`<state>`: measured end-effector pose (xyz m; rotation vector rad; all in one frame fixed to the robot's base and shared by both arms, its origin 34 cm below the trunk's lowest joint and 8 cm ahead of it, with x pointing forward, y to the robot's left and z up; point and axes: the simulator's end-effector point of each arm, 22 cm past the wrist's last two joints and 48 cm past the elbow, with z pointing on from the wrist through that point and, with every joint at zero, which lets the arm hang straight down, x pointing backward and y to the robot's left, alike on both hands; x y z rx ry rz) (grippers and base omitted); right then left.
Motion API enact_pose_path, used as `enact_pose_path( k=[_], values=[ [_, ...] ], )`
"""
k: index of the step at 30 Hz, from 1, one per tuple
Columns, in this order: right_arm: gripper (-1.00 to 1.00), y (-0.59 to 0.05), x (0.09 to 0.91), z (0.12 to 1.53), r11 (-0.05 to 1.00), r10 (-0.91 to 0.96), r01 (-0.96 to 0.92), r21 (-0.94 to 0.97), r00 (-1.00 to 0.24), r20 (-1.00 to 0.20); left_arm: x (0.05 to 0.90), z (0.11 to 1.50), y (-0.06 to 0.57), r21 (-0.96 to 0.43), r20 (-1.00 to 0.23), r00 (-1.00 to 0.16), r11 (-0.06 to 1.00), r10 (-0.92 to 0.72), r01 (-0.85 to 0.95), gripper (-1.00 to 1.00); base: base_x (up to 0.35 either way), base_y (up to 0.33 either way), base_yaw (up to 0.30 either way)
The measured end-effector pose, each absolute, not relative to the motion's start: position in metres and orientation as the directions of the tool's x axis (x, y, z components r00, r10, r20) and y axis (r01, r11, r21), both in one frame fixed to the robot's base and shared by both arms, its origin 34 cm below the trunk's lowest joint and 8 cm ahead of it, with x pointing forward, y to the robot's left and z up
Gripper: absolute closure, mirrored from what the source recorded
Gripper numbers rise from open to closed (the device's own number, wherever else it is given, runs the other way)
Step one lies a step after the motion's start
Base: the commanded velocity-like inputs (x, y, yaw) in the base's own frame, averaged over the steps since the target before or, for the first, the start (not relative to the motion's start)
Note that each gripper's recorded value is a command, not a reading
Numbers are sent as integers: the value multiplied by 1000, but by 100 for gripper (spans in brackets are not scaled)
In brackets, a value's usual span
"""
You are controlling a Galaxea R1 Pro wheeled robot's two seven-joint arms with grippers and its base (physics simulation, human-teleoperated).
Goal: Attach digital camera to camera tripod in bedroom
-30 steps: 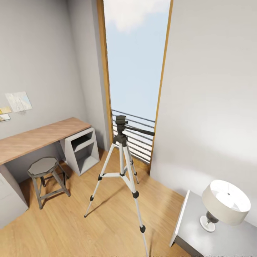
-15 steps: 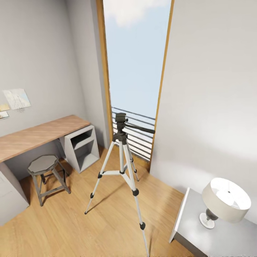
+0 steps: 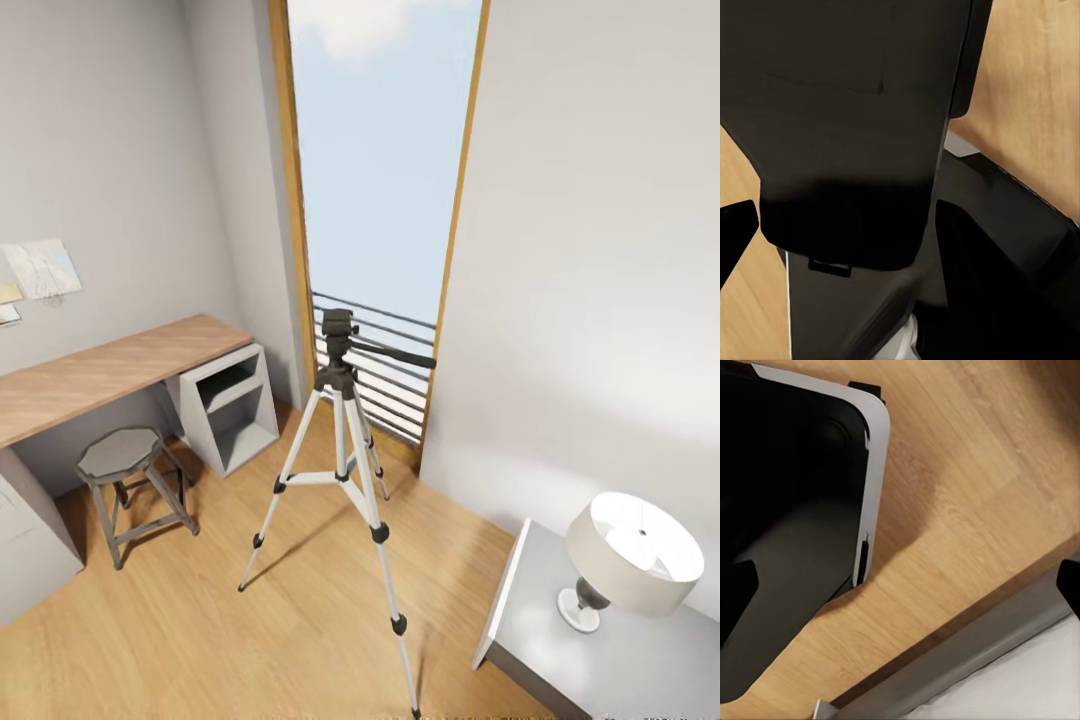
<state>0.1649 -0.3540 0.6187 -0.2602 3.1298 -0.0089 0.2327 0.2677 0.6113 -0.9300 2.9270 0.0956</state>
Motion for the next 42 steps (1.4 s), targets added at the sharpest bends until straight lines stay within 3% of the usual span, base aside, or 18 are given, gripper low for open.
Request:
enact_pose_path(
  k=[12,26,42],
  values=[
    [-100,-355,157,618,986,-165,-165,-4,-986,19,235,610,273,47,-119,-811,812,-574,-582,100,0,0,0],
    [-100,-355,149,617,986,-165,-166,-6,-985,41,222,607,260,46,-73,-813,813,-577,-581,100,0,0,0],
    [-100,-355,139,616,986,-165,-165,-2,-984,68,186,605,244,67,89,-816,821,-571,-567,100,0,0,0]
  ],
)
